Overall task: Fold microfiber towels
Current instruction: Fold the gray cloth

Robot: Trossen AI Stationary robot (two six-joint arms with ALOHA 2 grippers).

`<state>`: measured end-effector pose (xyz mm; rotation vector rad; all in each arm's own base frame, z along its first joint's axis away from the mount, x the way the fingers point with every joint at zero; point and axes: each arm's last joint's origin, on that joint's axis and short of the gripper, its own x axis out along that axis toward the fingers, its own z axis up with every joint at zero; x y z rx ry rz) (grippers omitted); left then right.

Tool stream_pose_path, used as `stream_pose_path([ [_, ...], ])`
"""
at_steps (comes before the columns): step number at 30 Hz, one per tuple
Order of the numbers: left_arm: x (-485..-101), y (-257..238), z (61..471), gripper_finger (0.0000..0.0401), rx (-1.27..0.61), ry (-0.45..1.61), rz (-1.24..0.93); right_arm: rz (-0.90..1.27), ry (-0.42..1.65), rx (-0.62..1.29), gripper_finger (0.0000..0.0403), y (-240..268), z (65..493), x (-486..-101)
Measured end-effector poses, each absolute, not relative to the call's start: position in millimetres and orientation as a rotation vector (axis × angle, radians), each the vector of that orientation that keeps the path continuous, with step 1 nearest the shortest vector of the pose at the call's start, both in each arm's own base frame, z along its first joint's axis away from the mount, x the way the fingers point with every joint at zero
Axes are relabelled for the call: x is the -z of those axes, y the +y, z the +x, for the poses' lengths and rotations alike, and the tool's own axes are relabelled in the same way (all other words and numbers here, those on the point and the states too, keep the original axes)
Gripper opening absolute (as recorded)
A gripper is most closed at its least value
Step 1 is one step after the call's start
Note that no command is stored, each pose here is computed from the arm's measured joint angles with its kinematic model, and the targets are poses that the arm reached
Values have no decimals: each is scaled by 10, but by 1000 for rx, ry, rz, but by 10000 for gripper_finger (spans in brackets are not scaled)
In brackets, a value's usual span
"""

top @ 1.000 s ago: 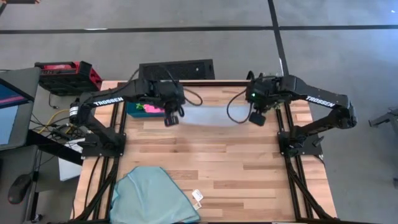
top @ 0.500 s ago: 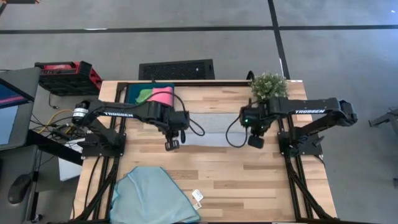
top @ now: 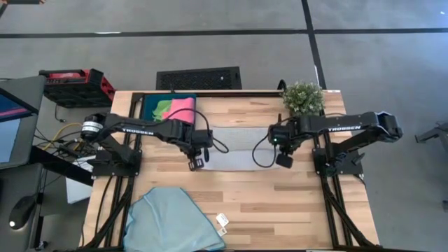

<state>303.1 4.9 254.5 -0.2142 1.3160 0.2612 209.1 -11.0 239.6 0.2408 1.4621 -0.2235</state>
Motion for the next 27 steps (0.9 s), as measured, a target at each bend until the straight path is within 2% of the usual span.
stream_pose_path([
  [5,-2446,234,3029,0,-368,1283,-205,245,1425,312,2,-250,2095,-2307],
  [10,-2332,443,3039,0,-391,1231,-200,269,1384,355,2,-380,2090,-2175],
  [17,-2199,694,3002,0,-448,1186,-233,210,1350,550,2,-588,2038,-2076],
  [27,-2147,919,2971,5,-497,1134,-255,227,1316,612,8,-759,2018,-2083],
])
